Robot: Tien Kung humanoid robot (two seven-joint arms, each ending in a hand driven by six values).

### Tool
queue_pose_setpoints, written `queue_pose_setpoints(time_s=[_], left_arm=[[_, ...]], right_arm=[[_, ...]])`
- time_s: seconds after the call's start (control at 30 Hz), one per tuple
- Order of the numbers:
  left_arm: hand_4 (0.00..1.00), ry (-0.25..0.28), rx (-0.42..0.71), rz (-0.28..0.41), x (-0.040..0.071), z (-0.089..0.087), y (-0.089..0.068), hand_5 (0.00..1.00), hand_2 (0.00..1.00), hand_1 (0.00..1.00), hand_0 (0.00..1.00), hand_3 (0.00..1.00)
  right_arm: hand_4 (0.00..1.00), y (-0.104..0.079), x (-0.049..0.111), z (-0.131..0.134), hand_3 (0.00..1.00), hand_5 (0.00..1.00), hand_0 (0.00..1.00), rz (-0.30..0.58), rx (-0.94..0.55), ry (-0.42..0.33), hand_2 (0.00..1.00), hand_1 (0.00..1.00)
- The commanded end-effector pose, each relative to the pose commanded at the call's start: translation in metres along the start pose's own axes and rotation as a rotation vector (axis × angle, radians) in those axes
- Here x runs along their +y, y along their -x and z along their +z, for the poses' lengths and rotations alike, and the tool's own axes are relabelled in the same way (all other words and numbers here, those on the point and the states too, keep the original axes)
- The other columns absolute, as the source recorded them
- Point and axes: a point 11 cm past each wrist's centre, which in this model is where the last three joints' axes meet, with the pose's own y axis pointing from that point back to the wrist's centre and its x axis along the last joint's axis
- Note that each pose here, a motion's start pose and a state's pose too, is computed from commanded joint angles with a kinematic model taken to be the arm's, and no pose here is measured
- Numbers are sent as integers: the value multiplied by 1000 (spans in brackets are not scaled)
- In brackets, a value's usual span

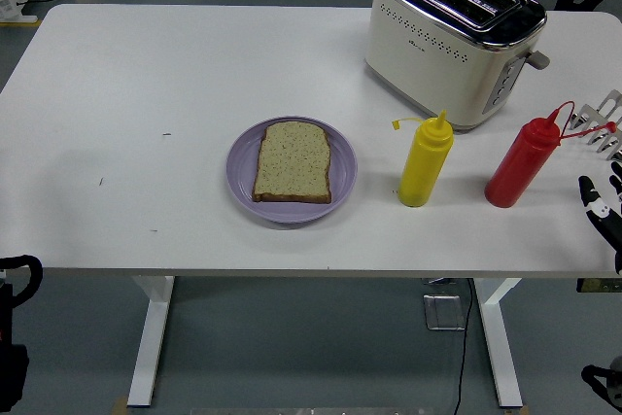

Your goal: Pick up the cup,pour liquid into bread,place the cup on the desk

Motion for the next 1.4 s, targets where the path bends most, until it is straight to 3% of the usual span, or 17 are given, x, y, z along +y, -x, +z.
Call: queue_pose_setpoints(time_s=[0.03,0.07,0.23,0.27,0.43,0.47,0.83,0.87,1.4], left_arm=[[572,0,0,0,0,0,0,998,733,733,786,686],[574,-1,0,-1,0,0,0,998,732,733,786,686],[574,-4,-2,-1,0,-1,0,998,732,733,786,686],[573,-4,-2,0,1,-1,0,998,732,732,786,685],[573,-4,-3,2,1,-1,-1,998,732,732,786,685],[573,-4,-4,2,1,-1,-1,998,732,732,786,686],[573,-5,-6,4,2,-1,-3,998,732,732,784,687],[573,-5,-5,3,2,-1,-2,998,731,731,782,689],[574,2,-2,2,0,1,-1,998,731,731,783,689]], right_arm=[[805,-2,-1,-2,965,172,888,12,-32,4,940,848],[718,-5,-4,-5,859,174,834,27,-83,10,844,788],[718,-19,-18,-13,859,174,834,73,-330,53,844,788],[633,-21,-21,-16,812,261,809,73,-383,62,789,766],[633,-30,-35,-21,812,261,809,102,-593,97,789,766],[600,-31,-38,-21,795,319,800,107,-619,100,775,757],[584,-24,-58,-26,776,357,787,111,-728,116,762,744],[567,-23,-59,-26,762,396,776,108,-736,115,749,735],[560,-17,-61,-21,762,421,773,55,-729,182,744,729]])
